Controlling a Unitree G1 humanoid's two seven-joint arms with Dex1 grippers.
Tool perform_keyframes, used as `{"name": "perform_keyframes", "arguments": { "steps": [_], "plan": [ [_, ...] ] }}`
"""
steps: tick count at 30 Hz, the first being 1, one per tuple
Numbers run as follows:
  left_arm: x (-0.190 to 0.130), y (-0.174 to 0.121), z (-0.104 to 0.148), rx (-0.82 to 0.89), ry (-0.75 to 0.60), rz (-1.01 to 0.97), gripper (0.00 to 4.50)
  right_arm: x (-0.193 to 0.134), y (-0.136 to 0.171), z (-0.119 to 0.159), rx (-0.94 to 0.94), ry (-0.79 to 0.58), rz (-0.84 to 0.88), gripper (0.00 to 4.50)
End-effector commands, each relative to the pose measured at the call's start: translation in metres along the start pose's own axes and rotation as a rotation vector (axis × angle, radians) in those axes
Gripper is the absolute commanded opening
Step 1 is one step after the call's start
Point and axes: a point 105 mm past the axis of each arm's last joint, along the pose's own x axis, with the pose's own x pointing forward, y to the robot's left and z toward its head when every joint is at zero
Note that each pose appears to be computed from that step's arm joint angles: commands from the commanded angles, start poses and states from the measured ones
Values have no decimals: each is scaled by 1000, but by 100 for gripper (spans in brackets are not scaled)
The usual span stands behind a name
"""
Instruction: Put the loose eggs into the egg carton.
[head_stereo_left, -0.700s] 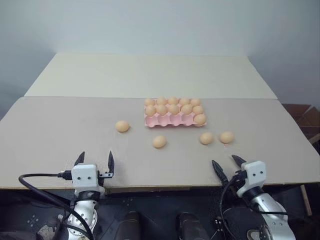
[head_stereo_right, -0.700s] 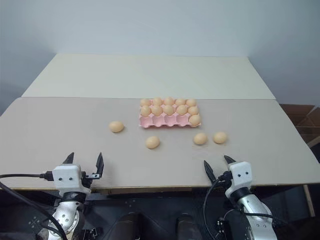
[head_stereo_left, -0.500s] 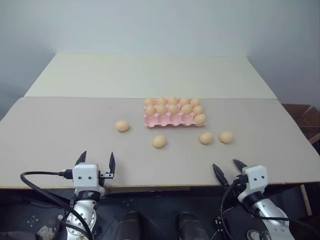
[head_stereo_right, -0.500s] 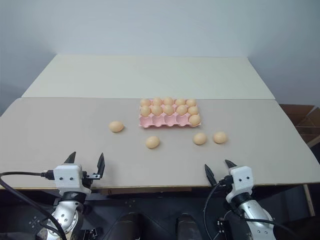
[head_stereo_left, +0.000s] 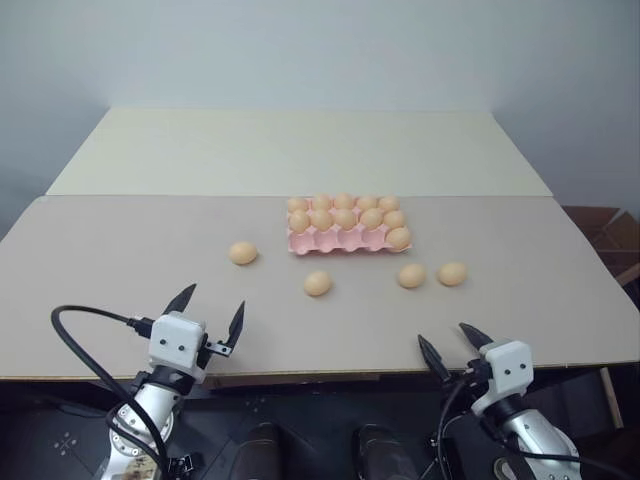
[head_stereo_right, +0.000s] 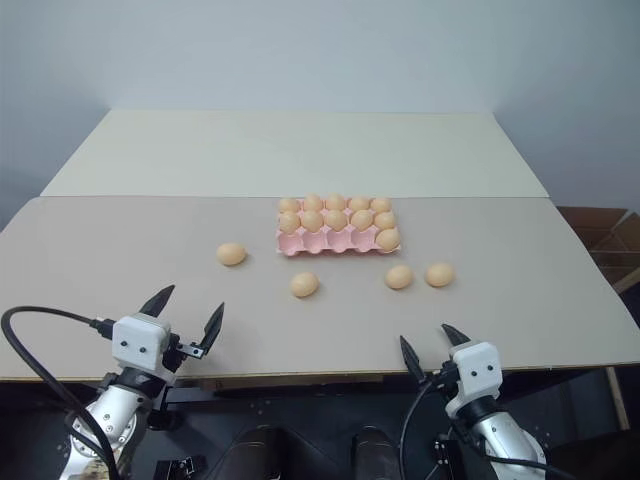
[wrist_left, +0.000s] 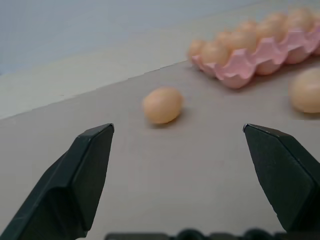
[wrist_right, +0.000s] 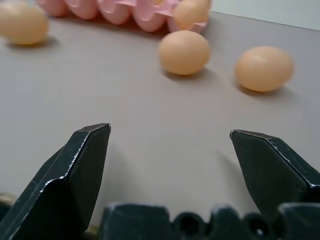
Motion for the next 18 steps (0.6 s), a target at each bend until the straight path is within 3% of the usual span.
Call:
{"name": "perform_keyframes", "arguments": {
  "steps": [1,8,11,18],
  "plan": [
    [7,-11,22,-1,-77,-196,449,2,4,40,-83,-126,29,450],
    [16,-25,37,0,-80,-527,449,18,1,57,-94,-91,-81,450],
    [18,-26,42,-26,-79,-589,449,27,-1,55,-102,-14,-126,450],
    [18,-41,49,27,-48,-773,449,47,-1,66,-53,15,-146,450]
  ]
}}
